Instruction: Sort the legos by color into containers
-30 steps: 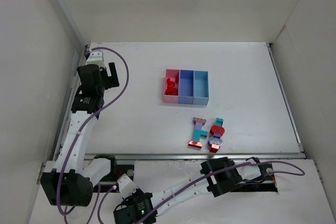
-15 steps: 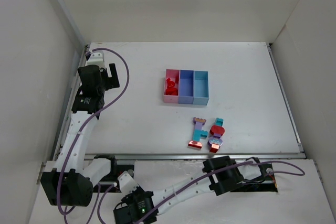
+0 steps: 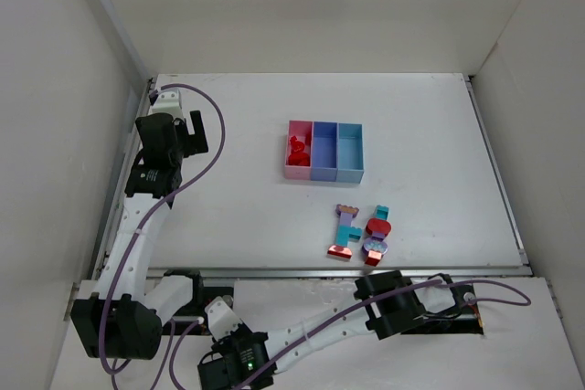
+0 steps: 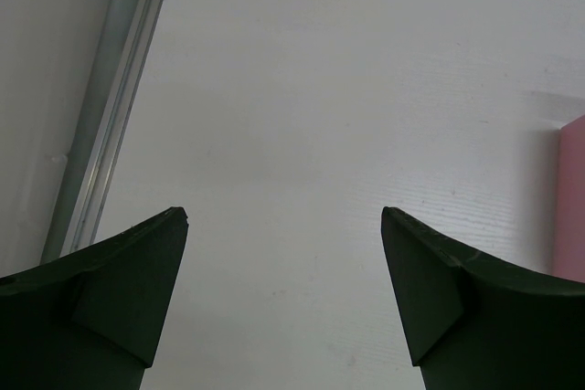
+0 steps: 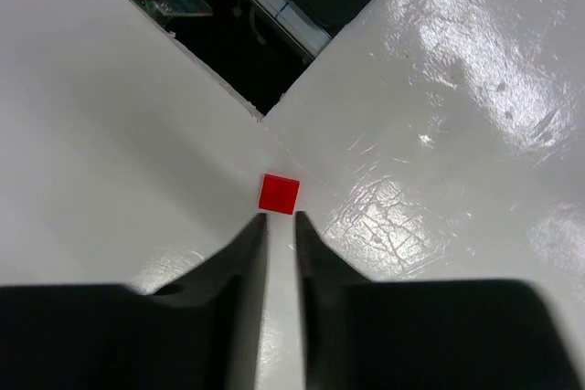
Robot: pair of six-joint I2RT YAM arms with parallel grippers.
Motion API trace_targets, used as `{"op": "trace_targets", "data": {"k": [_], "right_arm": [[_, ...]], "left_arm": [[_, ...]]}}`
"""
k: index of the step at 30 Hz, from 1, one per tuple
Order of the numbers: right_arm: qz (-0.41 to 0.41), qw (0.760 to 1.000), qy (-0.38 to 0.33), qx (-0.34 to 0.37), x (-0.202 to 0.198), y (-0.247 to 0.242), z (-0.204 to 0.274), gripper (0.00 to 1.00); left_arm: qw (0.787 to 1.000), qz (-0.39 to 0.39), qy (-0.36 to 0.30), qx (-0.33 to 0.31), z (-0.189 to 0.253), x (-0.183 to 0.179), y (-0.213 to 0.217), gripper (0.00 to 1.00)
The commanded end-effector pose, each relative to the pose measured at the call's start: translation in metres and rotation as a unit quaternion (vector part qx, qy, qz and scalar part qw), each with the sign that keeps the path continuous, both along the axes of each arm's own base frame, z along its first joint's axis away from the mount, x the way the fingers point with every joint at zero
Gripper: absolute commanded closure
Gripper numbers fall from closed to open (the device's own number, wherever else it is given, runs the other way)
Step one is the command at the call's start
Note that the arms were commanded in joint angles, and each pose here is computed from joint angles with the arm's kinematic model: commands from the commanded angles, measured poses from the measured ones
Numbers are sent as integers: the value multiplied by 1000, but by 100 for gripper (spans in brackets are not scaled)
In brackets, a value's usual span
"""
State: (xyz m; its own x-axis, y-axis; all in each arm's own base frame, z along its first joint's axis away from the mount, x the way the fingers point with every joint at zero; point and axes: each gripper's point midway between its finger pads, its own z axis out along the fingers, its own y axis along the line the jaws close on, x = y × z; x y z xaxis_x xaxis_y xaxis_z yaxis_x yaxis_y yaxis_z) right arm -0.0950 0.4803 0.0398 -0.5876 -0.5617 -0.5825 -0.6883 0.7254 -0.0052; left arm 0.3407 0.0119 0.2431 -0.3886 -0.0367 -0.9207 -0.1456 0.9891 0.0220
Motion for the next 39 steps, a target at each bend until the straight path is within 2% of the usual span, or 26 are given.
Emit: {"op": "trace_targets", "data": {"k": [1, 3, 5, 12, 16, 28, 39], "right_arm": [[-1, 999, 1, 45, -5, 15, 31, 70], [-3, 999, -4, 47, -3, 15, 32, 55], [-3, 999, -5, 43, -3, 15, 28, 50], [-6, 999, -3, 33, -2, 20, 12, 50], [-2, 1000, -5, 31, -3, 23, 6, 54], [-13, 1000, -6, 6, 2, 17, -14, 56], [-9, 1000, 3, -7, -2, 14, -26, 76]], "left_arm": [[1000, -3, -29, 2, 13, 0, 0, 15], [1000, -3, -29, 2, 13, 0, 0, 15], [1000, -3, -29, 2, 13, 0, 0, 15], [1000, -3, -29, 2, 13, 0, 0, 15], [1000, -3, -29, 2, 13, 0, 0, 15], [1000, -3, -29, 2, 13, 0, 0, 15], [1000, -3, -29, 2, 13, 0, 0, 15]]}}
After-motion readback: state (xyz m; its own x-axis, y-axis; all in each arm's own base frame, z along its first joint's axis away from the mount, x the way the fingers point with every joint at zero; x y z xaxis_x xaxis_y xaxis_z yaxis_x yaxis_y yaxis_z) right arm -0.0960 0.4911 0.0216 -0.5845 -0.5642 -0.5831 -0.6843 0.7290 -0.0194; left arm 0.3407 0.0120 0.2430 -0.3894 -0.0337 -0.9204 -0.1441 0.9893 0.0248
